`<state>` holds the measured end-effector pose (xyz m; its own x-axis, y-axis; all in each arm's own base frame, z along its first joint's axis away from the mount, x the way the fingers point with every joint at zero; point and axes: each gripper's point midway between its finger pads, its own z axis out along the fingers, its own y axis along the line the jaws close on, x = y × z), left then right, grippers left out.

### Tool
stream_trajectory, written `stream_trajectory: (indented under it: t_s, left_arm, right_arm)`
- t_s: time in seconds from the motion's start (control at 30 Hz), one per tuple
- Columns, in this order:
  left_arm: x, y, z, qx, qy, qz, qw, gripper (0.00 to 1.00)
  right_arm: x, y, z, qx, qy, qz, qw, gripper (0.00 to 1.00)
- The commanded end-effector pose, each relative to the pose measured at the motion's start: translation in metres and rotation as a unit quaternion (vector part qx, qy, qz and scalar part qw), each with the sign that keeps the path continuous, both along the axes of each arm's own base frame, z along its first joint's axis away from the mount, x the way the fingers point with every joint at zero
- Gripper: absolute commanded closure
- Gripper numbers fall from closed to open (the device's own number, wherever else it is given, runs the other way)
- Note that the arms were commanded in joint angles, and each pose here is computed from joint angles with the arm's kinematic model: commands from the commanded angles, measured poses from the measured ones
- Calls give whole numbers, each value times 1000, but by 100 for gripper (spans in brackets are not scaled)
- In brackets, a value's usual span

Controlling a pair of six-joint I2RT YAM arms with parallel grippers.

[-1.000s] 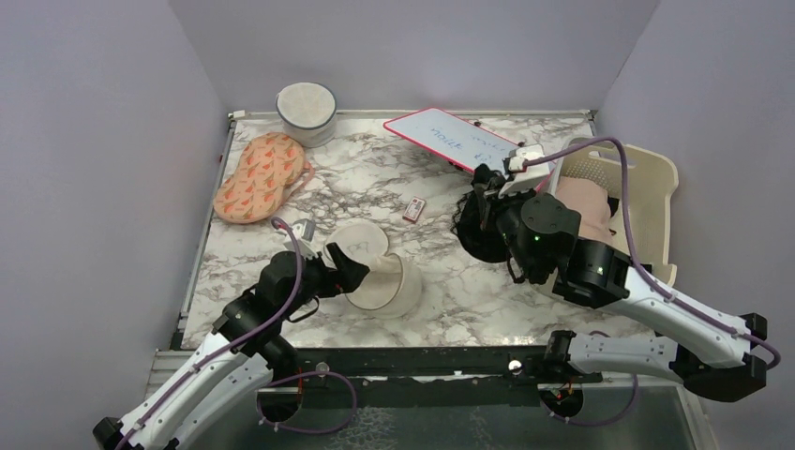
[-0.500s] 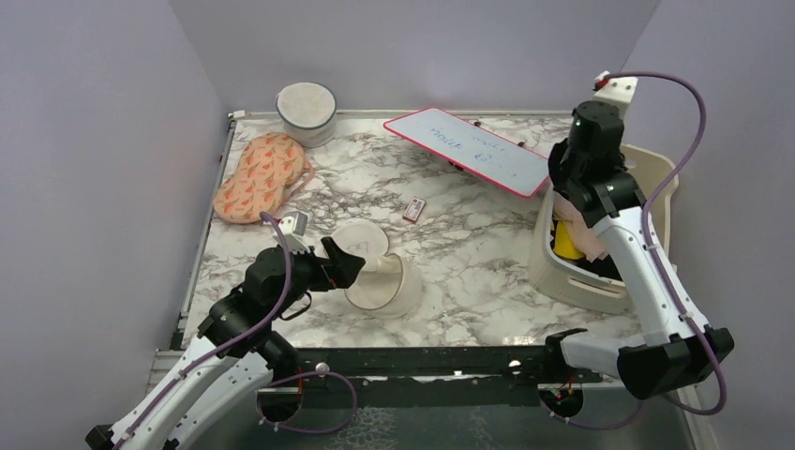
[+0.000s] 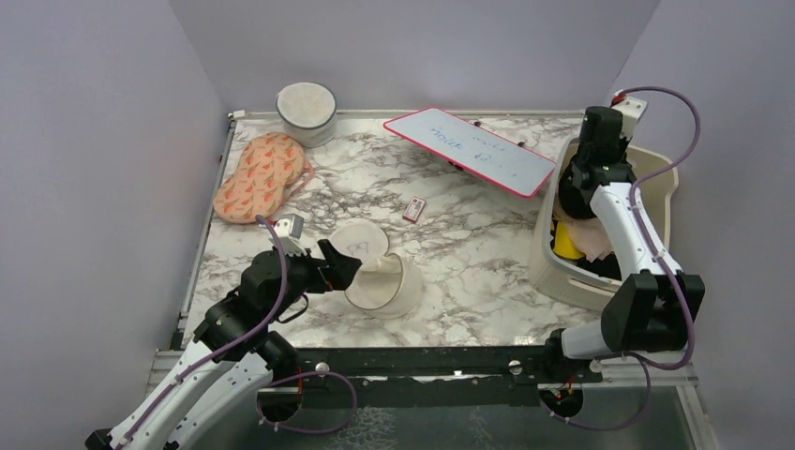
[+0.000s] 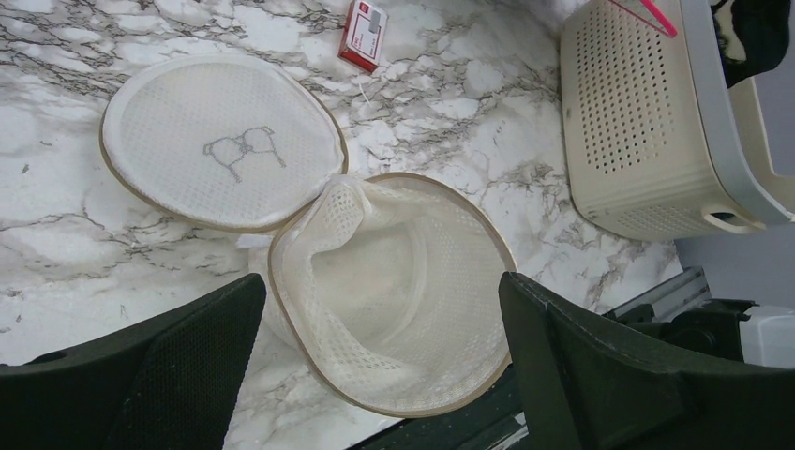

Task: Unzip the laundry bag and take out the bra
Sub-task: Place the bra in the bin.

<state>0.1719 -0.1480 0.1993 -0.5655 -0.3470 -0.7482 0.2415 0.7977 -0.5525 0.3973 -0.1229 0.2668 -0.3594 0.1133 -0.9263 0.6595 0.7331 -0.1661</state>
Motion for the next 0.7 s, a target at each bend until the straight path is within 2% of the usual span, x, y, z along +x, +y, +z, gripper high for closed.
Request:
stream_trajectory:
  t_s: [0.0,0.13,0.27,0.4,0.5,0.67]
  left_arm:
    - [3,1,6,0,-14,4,1000,9]
    - [1,-1,6,-3,-14,-2,1000,8]
    - [2,-2,5,3,-12,-5,1000,8]
    - [3,-4,0,8,-3,-9,1000,8]
    - [3,-5,-2,9,0,-9,1000,8]
    - [5,-6,-6,14,5,-9,1000,8]
  right_arm:
    - [18,-3,-29,-3,-15,-1,1000,97]
    - [22,-8,-73,-2,34,-6,999,92]
    - [22,-3,-83,11,42,2,999,80]
    - [19,0,-57,8,8,20,1000,55]
    - [15,5,-27,14,-19,32,999,40]
    - [5,21,36,35,-88,77,993,32]
